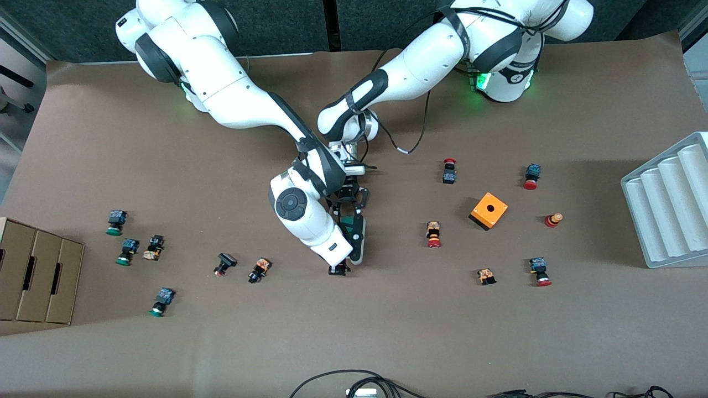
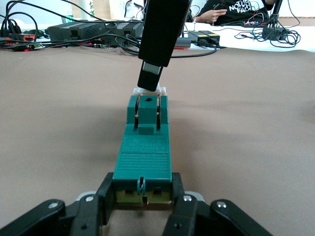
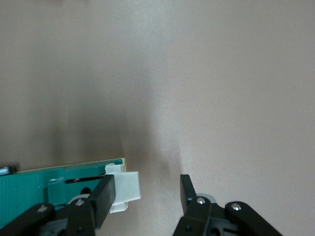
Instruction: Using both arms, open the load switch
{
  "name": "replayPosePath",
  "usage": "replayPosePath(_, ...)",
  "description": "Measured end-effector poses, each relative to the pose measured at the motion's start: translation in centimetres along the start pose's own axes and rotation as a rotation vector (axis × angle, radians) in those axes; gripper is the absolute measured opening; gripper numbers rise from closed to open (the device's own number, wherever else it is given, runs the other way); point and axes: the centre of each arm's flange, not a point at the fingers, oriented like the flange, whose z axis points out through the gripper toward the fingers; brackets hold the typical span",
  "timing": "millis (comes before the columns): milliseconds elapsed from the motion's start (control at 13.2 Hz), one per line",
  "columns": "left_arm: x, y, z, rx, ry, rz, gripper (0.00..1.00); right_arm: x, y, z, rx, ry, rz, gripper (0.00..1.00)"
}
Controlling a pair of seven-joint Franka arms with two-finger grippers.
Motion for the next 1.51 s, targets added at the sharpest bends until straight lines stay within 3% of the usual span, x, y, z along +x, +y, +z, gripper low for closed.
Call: replayPosePath(1514,-0.04,-0.05,0.04,-0.002,0.003,0.003,0.48,-0.13,0.04,-0.29,0.007,-0.023,-0.018,0.59)
